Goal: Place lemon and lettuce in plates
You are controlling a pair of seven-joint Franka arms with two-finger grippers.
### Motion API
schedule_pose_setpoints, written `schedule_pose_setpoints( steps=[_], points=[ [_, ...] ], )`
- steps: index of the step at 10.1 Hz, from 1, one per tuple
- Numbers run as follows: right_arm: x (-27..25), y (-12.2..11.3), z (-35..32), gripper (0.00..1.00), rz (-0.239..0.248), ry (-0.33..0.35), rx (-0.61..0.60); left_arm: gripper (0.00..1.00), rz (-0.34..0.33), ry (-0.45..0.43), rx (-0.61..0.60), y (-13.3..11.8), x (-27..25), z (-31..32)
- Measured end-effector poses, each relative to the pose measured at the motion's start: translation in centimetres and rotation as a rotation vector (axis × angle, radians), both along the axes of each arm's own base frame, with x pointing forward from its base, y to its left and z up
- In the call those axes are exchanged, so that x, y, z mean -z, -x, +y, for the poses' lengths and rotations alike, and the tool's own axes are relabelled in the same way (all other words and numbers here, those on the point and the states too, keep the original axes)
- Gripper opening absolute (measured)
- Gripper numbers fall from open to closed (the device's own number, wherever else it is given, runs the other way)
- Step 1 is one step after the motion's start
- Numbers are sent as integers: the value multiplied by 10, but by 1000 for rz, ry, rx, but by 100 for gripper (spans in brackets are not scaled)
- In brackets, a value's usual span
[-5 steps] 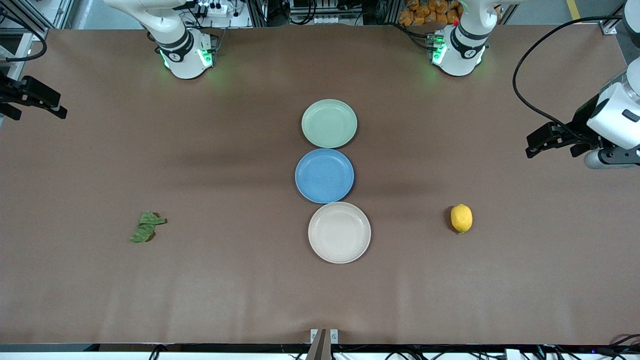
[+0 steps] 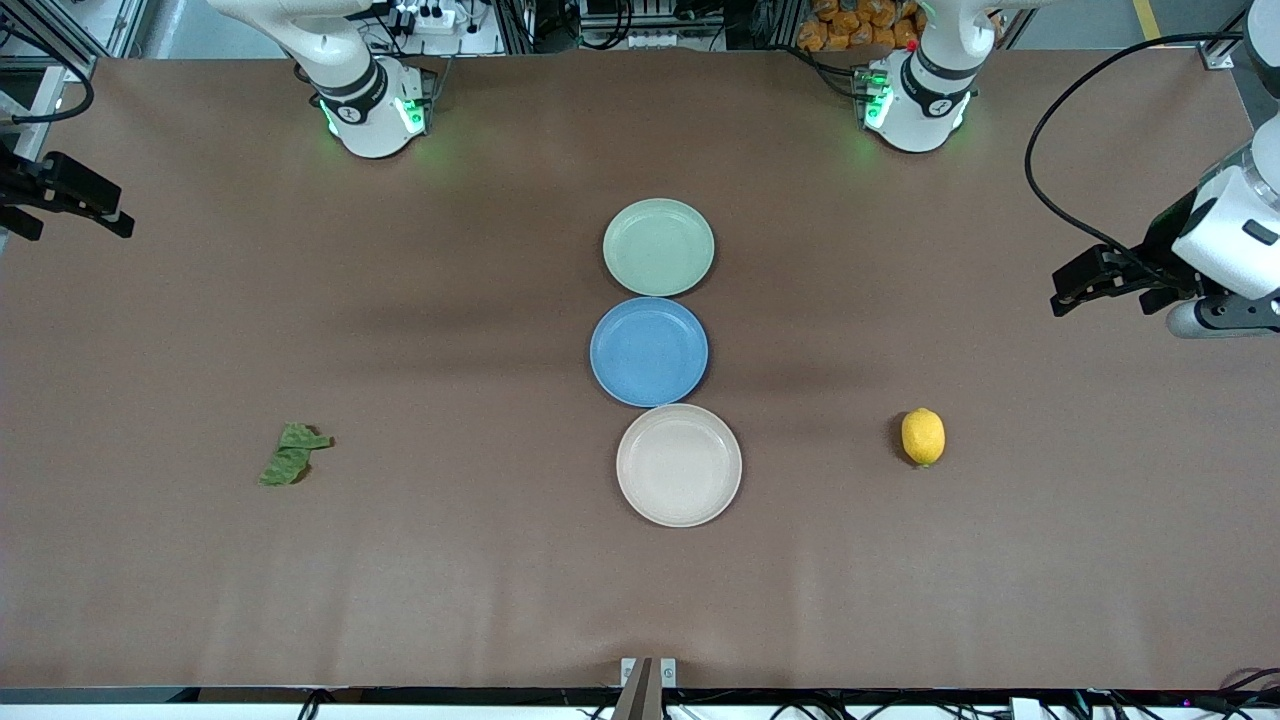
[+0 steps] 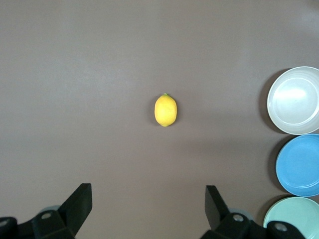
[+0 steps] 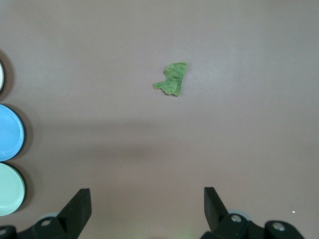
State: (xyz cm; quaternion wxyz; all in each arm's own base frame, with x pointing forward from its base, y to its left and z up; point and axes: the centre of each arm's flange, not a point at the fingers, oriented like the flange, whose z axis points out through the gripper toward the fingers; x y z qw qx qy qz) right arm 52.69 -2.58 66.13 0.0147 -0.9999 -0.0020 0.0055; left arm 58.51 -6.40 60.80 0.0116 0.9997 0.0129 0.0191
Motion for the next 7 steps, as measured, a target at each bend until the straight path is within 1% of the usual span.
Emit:
schedule_pose_setpoints(
  steps=[7],
  points=[
    [2,-1,0,100,1,0,0,100,5,0,8,0,2,-5]
  ],
)
